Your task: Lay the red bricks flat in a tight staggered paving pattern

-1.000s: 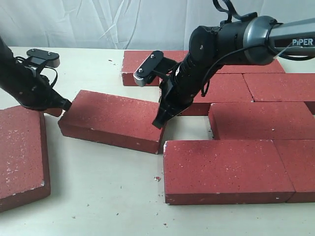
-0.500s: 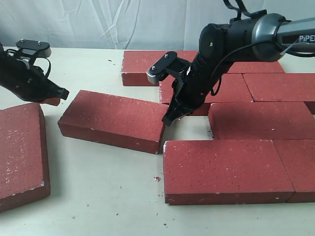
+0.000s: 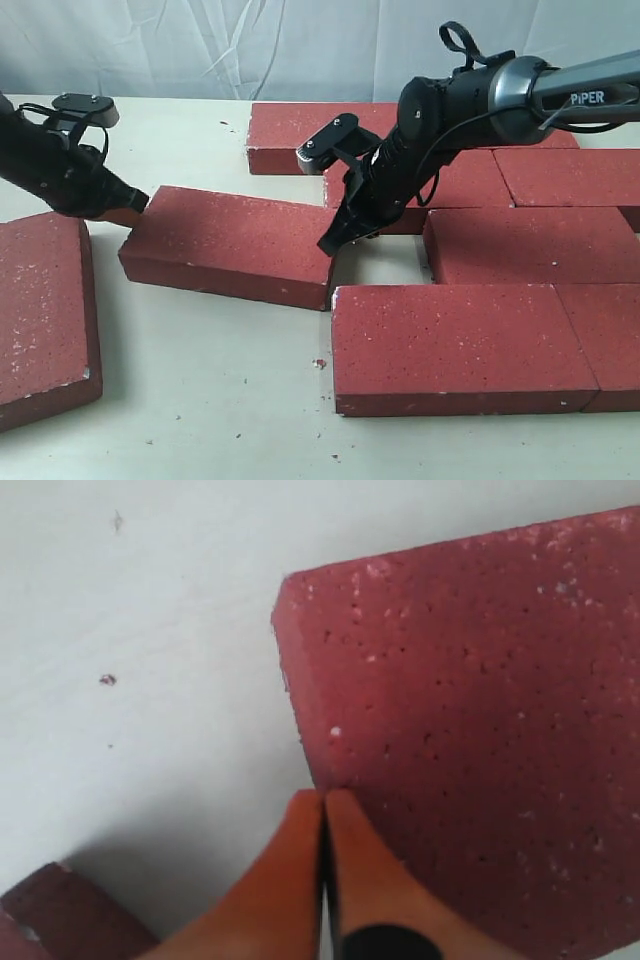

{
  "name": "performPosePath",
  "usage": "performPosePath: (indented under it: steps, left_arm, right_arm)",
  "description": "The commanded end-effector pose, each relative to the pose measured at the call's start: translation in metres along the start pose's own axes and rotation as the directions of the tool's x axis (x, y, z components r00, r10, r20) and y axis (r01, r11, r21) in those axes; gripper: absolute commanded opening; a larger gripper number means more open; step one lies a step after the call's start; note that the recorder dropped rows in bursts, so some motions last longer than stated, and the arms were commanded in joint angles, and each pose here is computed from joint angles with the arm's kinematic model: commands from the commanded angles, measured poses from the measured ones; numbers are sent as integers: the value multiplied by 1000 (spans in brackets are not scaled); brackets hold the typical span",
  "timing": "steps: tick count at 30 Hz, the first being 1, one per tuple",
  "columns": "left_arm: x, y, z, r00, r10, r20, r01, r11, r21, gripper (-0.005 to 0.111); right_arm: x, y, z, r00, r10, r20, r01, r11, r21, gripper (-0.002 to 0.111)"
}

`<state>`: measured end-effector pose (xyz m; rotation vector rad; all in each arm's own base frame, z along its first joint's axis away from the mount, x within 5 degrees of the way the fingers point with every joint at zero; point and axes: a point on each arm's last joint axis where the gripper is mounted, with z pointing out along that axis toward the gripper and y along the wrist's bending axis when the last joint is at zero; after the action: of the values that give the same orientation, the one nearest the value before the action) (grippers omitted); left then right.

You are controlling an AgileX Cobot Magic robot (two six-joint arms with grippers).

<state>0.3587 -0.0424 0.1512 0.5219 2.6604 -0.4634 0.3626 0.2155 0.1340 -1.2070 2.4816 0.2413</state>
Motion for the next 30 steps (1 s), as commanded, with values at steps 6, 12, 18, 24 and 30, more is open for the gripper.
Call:
performPosePath:
  steps: [6,12,18,24,30]
  left_arm:
    - [11,-9,-2,991,57,-123,-45,994,97,0]
    - [13,-13,-10,985,83,-151,-64,990,125,0]
    - [11,-14,-6,991,47,-127,-29,990,139,0]
    - [11,-12,-2,992,35,-118,-19,991,132,0]
    - [10,-13,-2,994,19,-108,-4,990,138,0]
  right_arm:
    - [-9,-5,-3,996,15,88,-19,999,41,-1]
    - [-4,1,-2,997,-80,16,79,997,23,-1]
    - [1,-1,-2,993,-107,-41,108,994,16,-1]
    - [4,-9,-23,991,-94,-95,101,992,74,-1]
    - [9,-17,-46,991,-51,-127,63,994,94,-1]
